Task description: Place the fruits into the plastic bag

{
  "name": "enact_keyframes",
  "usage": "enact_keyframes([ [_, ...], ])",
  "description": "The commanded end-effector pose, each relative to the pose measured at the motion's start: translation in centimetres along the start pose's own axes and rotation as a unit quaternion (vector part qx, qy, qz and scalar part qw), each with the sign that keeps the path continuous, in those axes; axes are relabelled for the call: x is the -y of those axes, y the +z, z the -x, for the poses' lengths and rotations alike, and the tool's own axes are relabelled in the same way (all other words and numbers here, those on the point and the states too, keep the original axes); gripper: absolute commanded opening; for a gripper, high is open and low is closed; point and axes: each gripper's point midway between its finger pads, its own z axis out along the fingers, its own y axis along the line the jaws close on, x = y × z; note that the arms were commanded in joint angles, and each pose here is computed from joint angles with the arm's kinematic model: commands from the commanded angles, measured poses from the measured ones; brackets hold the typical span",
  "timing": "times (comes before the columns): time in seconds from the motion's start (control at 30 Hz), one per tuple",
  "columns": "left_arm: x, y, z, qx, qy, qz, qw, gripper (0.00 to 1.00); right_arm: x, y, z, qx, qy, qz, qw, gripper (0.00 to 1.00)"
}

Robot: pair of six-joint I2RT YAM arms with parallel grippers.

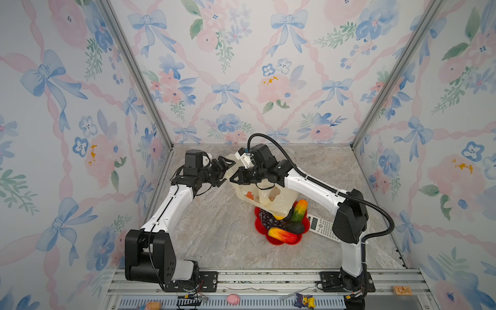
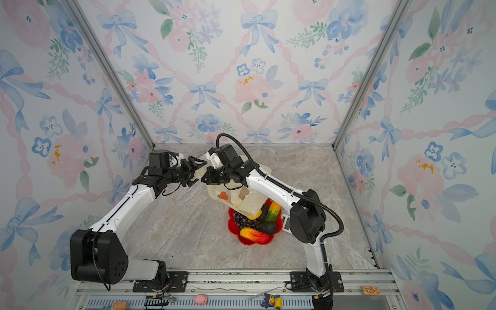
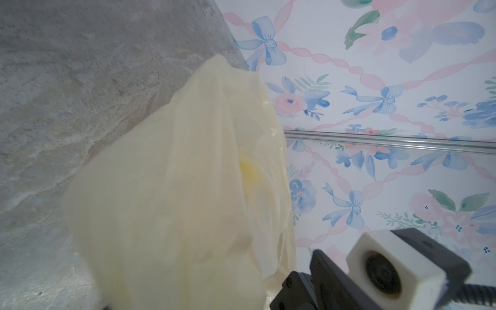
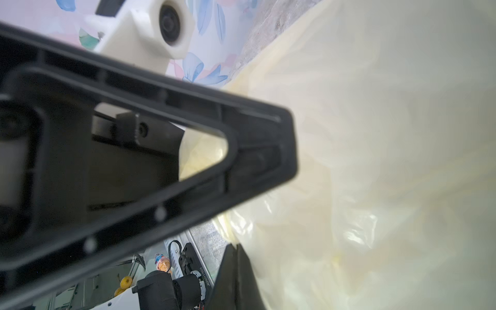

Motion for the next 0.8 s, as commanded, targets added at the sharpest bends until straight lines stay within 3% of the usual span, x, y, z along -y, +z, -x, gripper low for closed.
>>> enact_keyframes([
  [0.0,0.4,0.0,0.4,-0.001,0.008,-0.008,1.0,0.62,-0.9,0.4,-0.5,-0.016,-0.01,0.013,1.0,0.0],
  [0.07,0.2,0.1,0.3,0.0,0.008,-0.005,1.0,0.24,-0.9,0.3,-0.7,-0.02,-0.008,0.012,1.0,0.08],
  [0.1,0.1,0.1,0.3,0.0,0.009,-0.004,1.0,0.05,-0.9,0.2,-0.7,-0.02,-0.008,0.009,1.0,0.23],
  [0.13,0.0,0.0,0.4,0.002,0.009,-0.003,1.0,0.0,-0.9,-0.2,-0.8,-0.022,-0.008,0.007,1.0,0.38],
  [0.2,-0.1,-0.1,0.3,0.003,0.011,-0.003,1.0,0.0,-1.0,-1.2,-0.9,-0.023,-0.011,-0.003,1.0,0.62],
  [0.27,0.0,-0.2,0.3,0.003,0.015,-0.005,1.0,0.0,-1.4,-3.2,-0.8,-0.011,-0.021,-0.022,0.999,0.98],
  [0.4,1.3,-0.6,0.0,0.0,0.033,-0.018,0.999,0.0,-1.6,-8.7,-0.3,0.025,-0.025,-0.1,0.994,0.96],
  [0.6,3.3,-1.5,-1.1,-0.004,0.067,-0.027,0.997,0.0,0.4,-12.8,-4.4,-0.047,-0.006,-0.217,0.975,0.96],
  [0.77,4.3,-2.0,-1.8,-0.004,0.075,-0.037,0.997,0.0,0.4,-14.6,-7.0,-0.067,0.022,-0.267,0.961,0.96],
])
